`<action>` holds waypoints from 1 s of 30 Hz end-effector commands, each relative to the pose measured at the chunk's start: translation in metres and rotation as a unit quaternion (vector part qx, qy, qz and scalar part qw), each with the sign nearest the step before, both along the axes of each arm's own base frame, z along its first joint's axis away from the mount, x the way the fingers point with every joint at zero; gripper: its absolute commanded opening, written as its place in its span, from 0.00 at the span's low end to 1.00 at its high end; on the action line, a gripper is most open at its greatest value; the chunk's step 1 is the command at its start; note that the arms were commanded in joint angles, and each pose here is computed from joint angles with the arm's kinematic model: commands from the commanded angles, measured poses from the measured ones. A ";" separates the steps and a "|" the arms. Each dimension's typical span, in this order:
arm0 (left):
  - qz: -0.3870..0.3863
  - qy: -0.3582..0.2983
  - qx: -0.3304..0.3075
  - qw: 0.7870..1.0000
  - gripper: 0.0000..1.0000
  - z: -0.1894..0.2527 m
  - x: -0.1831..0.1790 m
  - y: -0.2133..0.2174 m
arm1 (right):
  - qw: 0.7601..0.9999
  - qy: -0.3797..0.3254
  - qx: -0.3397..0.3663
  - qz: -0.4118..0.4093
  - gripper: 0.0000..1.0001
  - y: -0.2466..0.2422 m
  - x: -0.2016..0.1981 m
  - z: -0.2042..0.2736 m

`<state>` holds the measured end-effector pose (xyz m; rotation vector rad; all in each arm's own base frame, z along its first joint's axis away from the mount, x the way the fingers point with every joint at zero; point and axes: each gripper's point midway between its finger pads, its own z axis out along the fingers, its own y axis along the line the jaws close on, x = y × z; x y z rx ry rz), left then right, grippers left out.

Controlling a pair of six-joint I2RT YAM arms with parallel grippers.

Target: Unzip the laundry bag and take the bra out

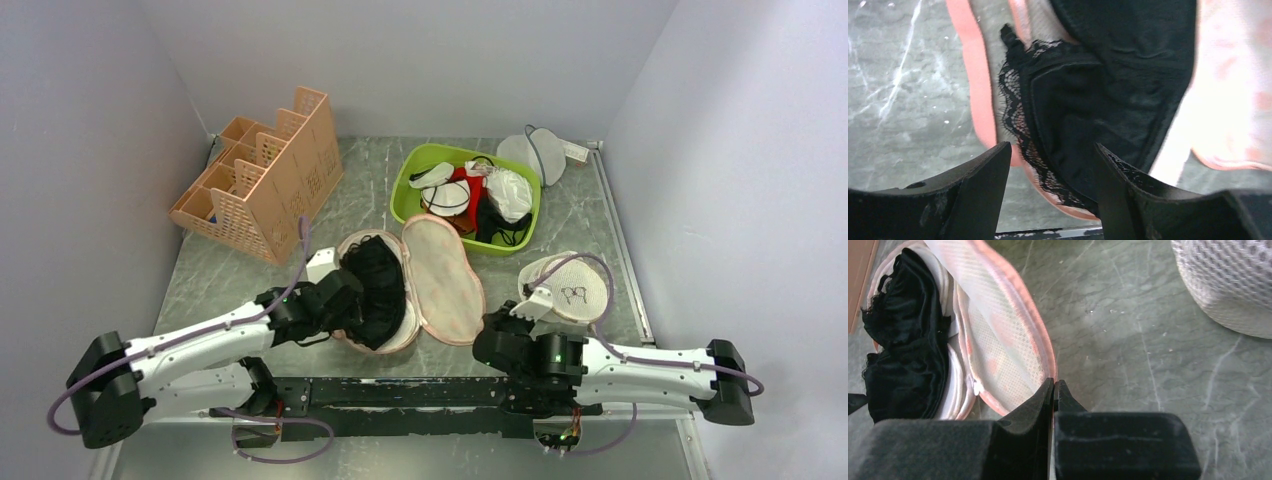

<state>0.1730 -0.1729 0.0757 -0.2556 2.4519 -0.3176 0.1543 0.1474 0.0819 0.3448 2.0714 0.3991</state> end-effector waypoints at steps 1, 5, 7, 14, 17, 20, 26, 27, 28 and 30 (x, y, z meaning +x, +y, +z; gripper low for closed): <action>0.026 0.010 0.034 0.999 0.70 -0.006 0.006 0.006 | 0.999 -0.012 -0.004 -0.045 0.00 -0.024 0.004 0.004; 0.025 0.023 0.043 0.999 0.66 -0.017 0.004 0.006 | 0.999 -0.021 0.001 -0.032 0.00 -0.019 0.005 0.015; 0.027 0.028 0.043 0.998 0.60 -0.021 0.002 0.007 | 0.999 -0.030 0.004 -0.019 0.00 -0.014 0.006 0.023; 0.027 0.029 0.021 0.999 0.44 -0.026 -0.006 0.010 | 0.998 -0.028 0.013 0.059 0.00 0.012 -0.001 0.037; 0.030 0.037 0.019 0.999 0.41 -0.031 -0.010 0.013 | 0.995 -0.023 0.023 0.094 0.00 0.025 -0.006 0.038; 0.032 0.047 0.024 0.998 0.42 -0.035 -0.015 0.017 | 0.994 -0.004 0.040 0.097 0.00 0.028 -0.011 0.042; 0.007 0.064 0.008 0.998 0.51 -0.044 -0.022 0.007 | 0.996 -0.014 0.052 0.073 0.20 0.007 -0.010 0.066; 0.005 0.065 0.005 0.998 0.52 -0.044 -0.022 0.006 | 0.997 -0.019 0.043 0.067 0.24 0.001 -0.008 0.070; 0.004 0.065 0.004 0.998 0.53 -0.044 -0.022 0.005 | 0.997 -0.029 0.042 0.059 0.28 -0.004 -0.006 0.078; 0.007 0.064 0.006 0.998 0.53 -0.042 -0.022 0.007 | 0.996 -0.056 0.043 0.059 0.40 -0.008 -0.001 0.099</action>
